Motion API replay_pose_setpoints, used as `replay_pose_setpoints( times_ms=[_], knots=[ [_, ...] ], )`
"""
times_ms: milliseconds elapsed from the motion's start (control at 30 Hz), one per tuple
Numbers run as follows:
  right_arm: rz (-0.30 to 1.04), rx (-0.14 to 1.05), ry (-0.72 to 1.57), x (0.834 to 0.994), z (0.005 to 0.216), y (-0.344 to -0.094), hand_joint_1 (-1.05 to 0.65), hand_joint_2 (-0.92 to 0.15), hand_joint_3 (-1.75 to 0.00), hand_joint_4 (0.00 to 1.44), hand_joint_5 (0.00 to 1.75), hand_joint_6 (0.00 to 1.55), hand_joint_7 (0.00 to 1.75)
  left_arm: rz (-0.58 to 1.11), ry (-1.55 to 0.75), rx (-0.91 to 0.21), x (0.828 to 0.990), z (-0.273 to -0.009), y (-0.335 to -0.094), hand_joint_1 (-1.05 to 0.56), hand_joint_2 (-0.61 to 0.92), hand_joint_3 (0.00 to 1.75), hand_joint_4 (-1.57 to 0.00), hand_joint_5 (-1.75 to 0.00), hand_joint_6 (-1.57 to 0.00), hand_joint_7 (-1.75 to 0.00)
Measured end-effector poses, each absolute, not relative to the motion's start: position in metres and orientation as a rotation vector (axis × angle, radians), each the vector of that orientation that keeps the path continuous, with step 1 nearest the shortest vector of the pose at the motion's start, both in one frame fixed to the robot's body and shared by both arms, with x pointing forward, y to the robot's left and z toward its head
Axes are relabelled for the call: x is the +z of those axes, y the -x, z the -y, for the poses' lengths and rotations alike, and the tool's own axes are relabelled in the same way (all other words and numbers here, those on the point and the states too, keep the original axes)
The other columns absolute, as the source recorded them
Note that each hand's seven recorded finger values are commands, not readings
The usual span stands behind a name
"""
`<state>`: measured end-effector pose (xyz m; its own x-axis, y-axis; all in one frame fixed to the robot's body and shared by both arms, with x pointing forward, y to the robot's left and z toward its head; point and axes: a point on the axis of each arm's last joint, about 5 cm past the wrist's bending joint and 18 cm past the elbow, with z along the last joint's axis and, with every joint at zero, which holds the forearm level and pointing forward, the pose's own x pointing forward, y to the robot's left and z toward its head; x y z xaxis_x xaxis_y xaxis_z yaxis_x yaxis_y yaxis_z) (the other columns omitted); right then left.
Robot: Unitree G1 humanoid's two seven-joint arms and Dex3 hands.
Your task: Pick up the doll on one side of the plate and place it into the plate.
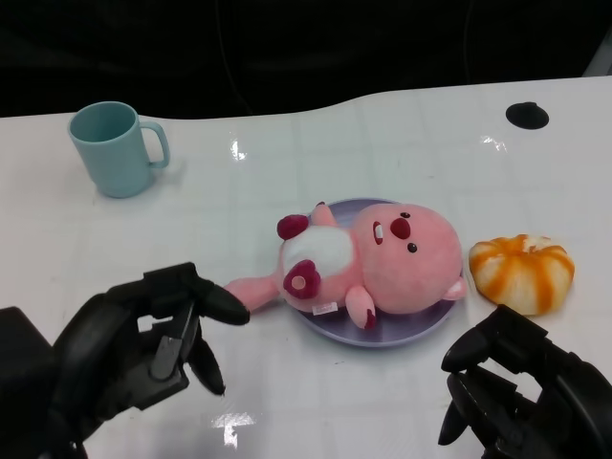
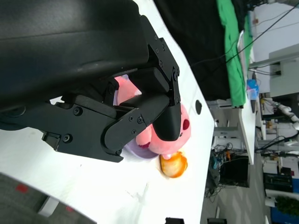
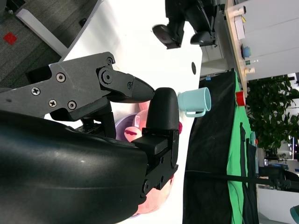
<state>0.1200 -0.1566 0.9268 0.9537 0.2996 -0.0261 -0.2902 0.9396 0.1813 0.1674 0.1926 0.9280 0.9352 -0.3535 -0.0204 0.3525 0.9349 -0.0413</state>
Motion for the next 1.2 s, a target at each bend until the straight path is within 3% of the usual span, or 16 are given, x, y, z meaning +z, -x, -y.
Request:
replay_pose_setpoints(
  times_ms=[233,400,1200],
  knots=[
    [-0.051,0.298,-0.186,0.927,0.158,-0.120,-0.34,-0.92,-0.60,0.52,1.74,0.41,1.62,-0.106,0.051,-0.348,0.928,-0.192,-0.158,-0.04,0.46,1.40,-0.88,-1.75,-0.81,-1.62],
    [-0.053,0.291,-0.184,0.927,0.159,-0.120,-0.34,-0.92,-0.59,0.52,1.75,0.41,1.62,-0.160,0.071,-0.347,0.923,-0.192,-0.155,-0.05,0.49,1.34,-0.88,-1.75,-0.77,-1.68],
    [-0.033,0.256,-0.164,0.919,0.161,-0.121,-0.31,-0.90,-0.62,0.55,1.75,0.41,1.65,-0.256,0.109,-0.327,0.902,-0.198,-0.156,-0.04,0.48,1.35,-0.88,-1.75,-0.73,-1.73]
  ],
)
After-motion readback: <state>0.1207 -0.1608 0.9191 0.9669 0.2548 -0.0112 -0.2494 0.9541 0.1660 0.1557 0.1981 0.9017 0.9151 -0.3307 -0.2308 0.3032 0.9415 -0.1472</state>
